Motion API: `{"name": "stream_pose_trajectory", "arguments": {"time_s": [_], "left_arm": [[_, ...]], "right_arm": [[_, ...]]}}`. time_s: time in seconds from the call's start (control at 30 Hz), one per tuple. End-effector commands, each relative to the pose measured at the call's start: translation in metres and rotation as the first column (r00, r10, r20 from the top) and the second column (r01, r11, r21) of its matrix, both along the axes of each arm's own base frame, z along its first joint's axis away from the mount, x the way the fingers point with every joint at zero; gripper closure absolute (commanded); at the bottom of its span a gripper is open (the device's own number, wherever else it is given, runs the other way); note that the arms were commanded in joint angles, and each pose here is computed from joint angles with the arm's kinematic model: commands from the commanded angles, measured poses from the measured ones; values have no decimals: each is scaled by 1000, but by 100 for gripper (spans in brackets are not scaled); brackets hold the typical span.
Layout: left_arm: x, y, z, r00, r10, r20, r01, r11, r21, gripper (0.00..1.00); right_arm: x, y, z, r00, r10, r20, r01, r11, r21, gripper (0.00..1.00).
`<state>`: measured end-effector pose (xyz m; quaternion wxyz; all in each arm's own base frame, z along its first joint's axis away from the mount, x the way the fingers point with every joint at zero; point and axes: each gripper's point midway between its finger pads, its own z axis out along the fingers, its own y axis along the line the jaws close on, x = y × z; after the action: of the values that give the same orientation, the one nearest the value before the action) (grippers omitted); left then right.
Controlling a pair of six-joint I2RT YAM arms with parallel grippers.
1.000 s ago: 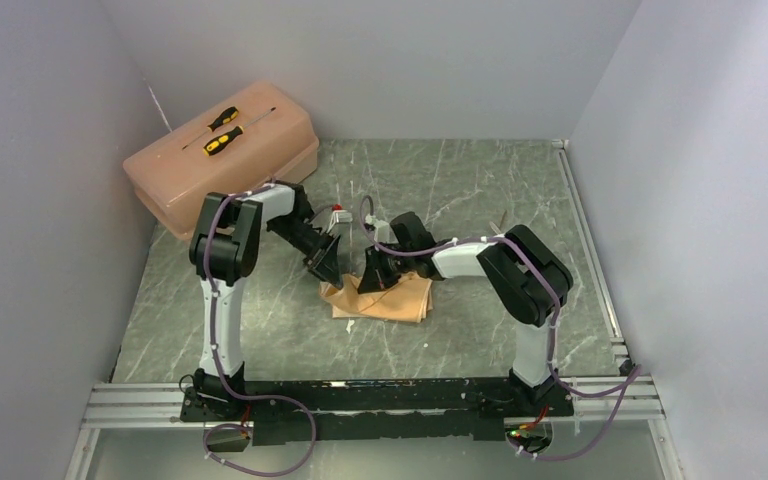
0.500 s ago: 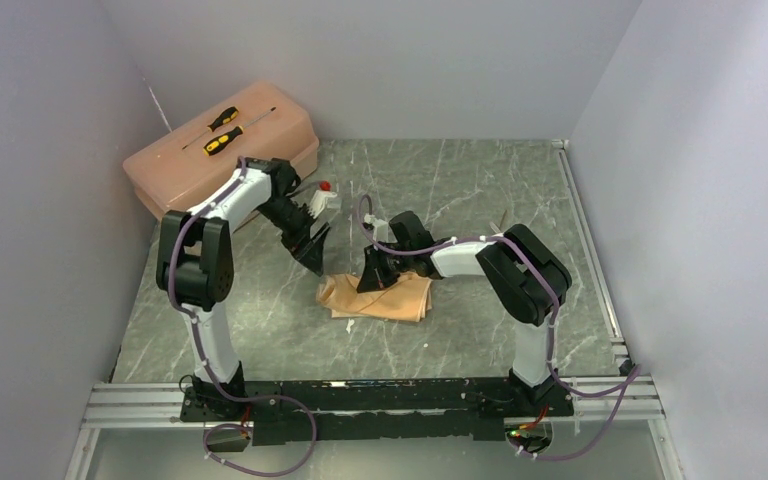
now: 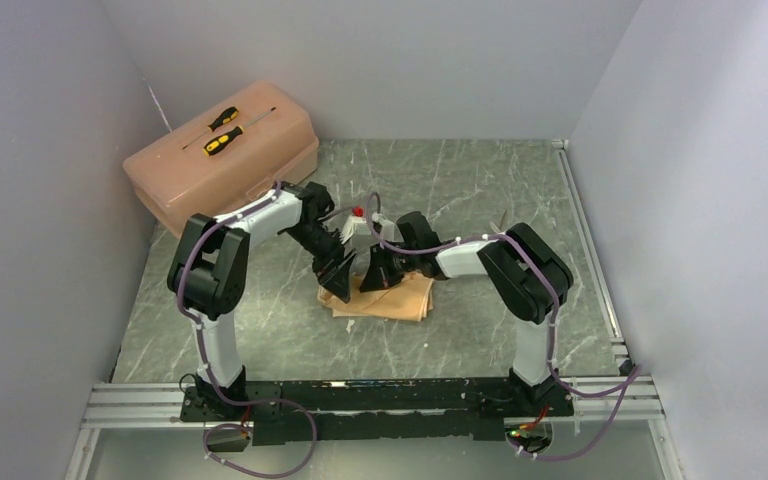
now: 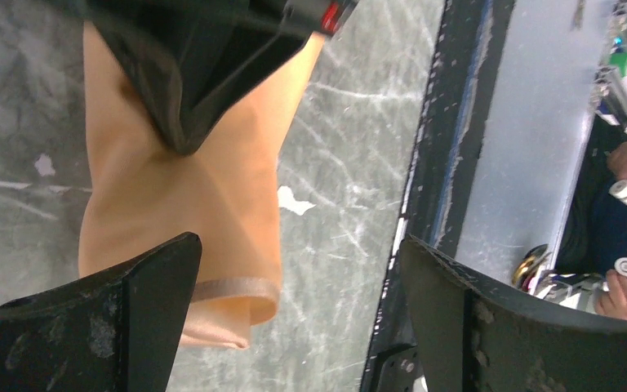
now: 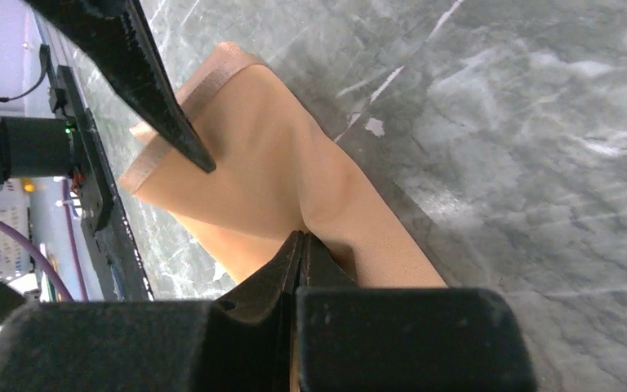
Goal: Fold the napkin into a case and place the utensils inside
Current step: Turn over the napkin at the center of the board.
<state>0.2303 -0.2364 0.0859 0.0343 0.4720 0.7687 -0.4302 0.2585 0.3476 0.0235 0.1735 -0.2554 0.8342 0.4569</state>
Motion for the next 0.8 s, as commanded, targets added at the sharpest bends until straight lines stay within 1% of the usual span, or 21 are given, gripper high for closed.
{"name": "stream_pose_trajectory", "arguments": {"time_s": [0.0, 0.13, 0.27, 0.37, 0.43, 0.53, 0.6, 0.7, 0.73, 0.77], "left_arm": [[8, 13, -22, 994, -45, 99, 41, 998, 41, 4], [14, 29, -50, 981, -87, 176, 59, 986, 159, 4], [40, 46, -74, 947, -108, 301, 9, 951, 310, 4], [54, 53, -82, 936, -105, 336, -27, 930, 366, 4], [50, 53, -83, 942, -109, 318, -16, 931, 365, 4], [43, 53, -86, 948, -112, 298, -5, 931, 365, 4], [40, 54, -88, 950, -110, 291, -6, 929, 369, 4], [39, 52, -83, 952, -93, 292, -19, 934, 358, 4], [39, 51, -79, 953, -84, 291, -25, 936, 351, 4], [41, 48, -72, 953, -75, 295, -31, 939, 341, 4]], "right_arm": [[7, -7, -3, 999, -30, -20, 31, 999, 29, 100], [6, -7, -3, 999, -30, -40, 32, 998, 53, 100], [4, -4, 0, 998, -22, -60, 27, 996, 79, 100], [3, -1, 9, 998, -5, -65, 12, 993, 117, 100], [4, -1, 20, 998, 13, -62, -3, 988, 153, 97], [22, -12, 50, 999, -28, -22, 32, 977, 213, 86], [37, -24, 71, 997, -75, 15, 69, 969, 237, 72], [64, -48, 97, 981, -178, 77, 157, 961, 226, 57], [73, -57, 101, 970, -226, 92, 203, 958, 204, 46], [82, -68, 103, 957, -272, 98, 253, 953, 169, 32]]}}
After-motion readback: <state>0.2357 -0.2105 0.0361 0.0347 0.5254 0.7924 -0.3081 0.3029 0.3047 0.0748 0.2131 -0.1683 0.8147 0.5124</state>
